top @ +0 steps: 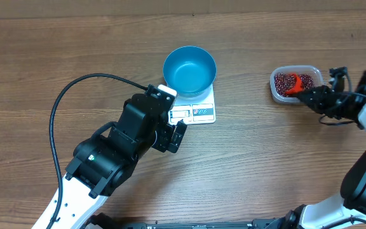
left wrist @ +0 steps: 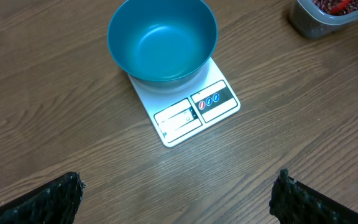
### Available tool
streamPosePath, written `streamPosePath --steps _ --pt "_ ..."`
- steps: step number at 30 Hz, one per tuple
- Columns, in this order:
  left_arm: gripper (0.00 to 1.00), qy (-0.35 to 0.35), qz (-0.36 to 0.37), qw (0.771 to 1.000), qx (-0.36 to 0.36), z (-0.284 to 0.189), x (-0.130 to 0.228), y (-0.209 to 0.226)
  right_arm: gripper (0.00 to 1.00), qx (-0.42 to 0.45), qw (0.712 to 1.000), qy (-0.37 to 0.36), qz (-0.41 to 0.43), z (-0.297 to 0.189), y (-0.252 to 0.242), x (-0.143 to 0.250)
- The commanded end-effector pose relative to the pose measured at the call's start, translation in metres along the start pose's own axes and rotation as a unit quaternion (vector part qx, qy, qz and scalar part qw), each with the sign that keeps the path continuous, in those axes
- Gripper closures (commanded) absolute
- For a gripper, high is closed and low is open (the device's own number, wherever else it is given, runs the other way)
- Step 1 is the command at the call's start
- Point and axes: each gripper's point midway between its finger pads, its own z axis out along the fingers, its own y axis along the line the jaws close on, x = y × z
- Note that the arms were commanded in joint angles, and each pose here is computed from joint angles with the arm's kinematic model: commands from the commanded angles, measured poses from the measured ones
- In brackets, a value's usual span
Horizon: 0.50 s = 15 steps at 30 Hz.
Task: Scoop item into bowl and weigh 150g on scale
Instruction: 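Lift the filled red scoop out of the tub with the right gripper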
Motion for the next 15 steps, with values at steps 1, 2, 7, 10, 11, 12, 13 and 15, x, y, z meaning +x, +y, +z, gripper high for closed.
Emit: streamPosePath --steps 1,2,7,10,11,12,13,15 --pt "0.0 -0.002 0.006 1.0 -0.006 0.0 -0.002 0.003 0.96 -0.051 0.998 -0.021 0.021 -0.012 0.002 -0.004" --pt "0.01 -0.001 0.006 1.0 -0.006 0.0 -0.002 0.003 0.96 -0.057 0.998 -0.026 0.025 -0.016 0.001 -0.006" --pt "0.01 -0.001 0.006 1.0 -0.006 0.0 -0.002 0.003 0.96 -0.083 0.995 -0.042 0.038 -0.027 0.001 -0.01" --pt "0.0 -0.002 0.006 1.0 -0.006 0.0 -0.002 0.003 0.96 -0.086 0.994 -0.039 0.046 -0.029 0.002 -0.008" --pt "0.0 -0.002 0.006 1.0 -0.006 0.0 -0.002 0.003 0.96 -0.087 0.994 -0.038 0.047 -0.029 0.002 -0.007" --pt "0.0 -0.002 0.006 1.0 -0.006 0.0 -0.002 0.003 0.96 -0.087 0.994 -0.037 0.049 -0.028 0.002 -0.006" --pt "0.0 -0.002 0.006 1.0 -0.006 0.0 -0.002 0.003 0.96 -0.089 0.994 -0.036 0.05 -0.029 0.003 -0.006" --pt "0.0 -0.001 0.006 1.0 -0.006 0.0 -0.002 0.003 0.96 -0.093 0.994 -0.035 0.052 -0.029 0.004 -0.005"
